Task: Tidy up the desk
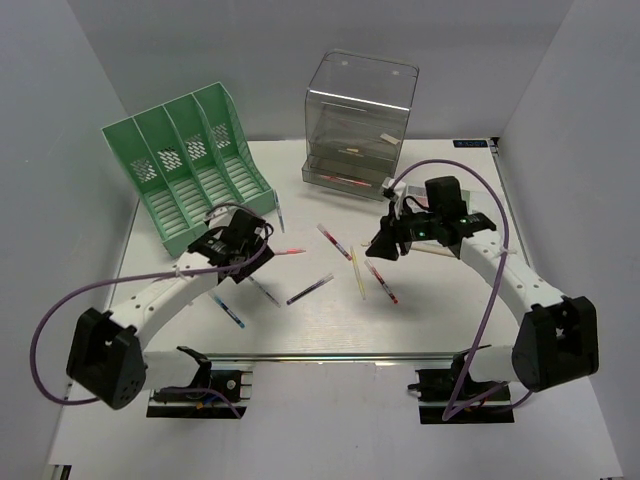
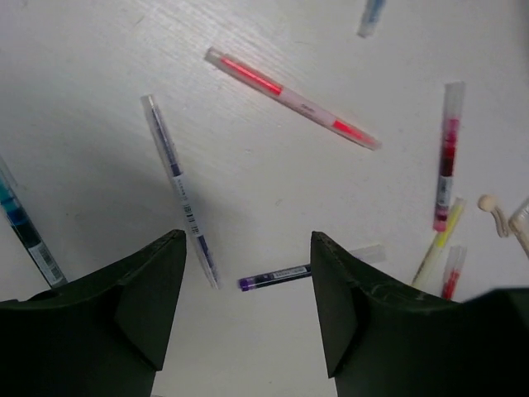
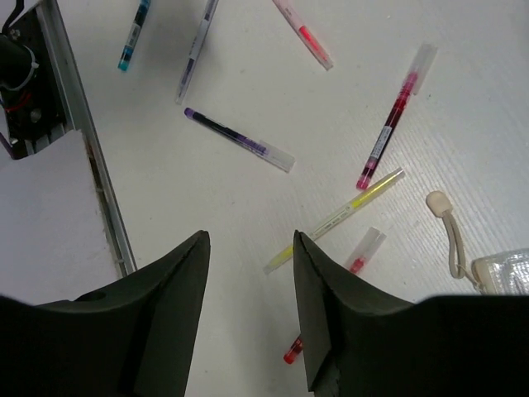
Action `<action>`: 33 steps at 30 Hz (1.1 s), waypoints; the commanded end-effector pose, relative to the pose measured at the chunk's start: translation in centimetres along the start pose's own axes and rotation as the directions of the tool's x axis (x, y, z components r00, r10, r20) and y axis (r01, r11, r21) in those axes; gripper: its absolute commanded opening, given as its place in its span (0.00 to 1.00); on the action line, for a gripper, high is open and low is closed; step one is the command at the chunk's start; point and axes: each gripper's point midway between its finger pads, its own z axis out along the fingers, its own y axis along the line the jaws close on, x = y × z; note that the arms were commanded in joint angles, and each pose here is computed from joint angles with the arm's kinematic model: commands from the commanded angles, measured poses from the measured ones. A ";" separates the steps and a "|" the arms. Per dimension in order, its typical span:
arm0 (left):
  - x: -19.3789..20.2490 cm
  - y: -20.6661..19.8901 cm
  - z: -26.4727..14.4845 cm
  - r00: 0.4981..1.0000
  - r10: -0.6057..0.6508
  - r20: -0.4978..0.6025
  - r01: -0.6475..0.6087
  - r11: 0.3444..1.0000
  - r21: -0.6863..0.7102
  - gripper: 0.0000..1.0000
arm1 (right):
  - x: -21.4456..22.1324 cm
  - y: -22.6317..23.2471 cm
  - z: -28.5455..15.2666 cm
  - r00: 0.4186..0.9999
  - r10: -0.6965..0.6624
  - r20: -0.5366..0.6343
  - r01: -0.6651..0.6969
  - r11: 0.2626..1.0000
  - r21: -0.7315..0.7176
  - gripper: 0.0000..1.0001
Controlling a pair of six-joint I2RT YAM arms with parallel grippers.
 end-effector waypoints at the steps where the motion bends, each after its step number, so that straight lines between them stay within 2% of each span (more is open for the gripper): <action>1: 0.9 1.5 1.1 0.991 -0.130 -0.023 0.125 0.981 -0.149 0.71 | -1.9 0.8 -1.3 0.993 -0.089 0.075 0.091 0.996 -0.020 0.50; 6: 2.3 1.2 3.1 0.981 -0.185 -0.061 0.170 0.965 -0.199 0.61 | -2.4 0.2 -2.4 0.989 -0.121 0.088 0.118 0.992 0.038 0.47; 19: 4.1 3.0 5.9 0.982 -0.164 -0.093 0.122 0.930 -0.348 0.56 | -2.9 -1.1 -3.7 0.984 -0.140 0.114 0.124 0.983 0.137 0.48; 33: 7.3 5.3 7.8 0.973 -0.156 -0.167 0.081 0.918 -0.387 0.47 | -3.1 -1.8 -4.4 0.982 -0.131 0.133 0.108 0.980 0.164 0.48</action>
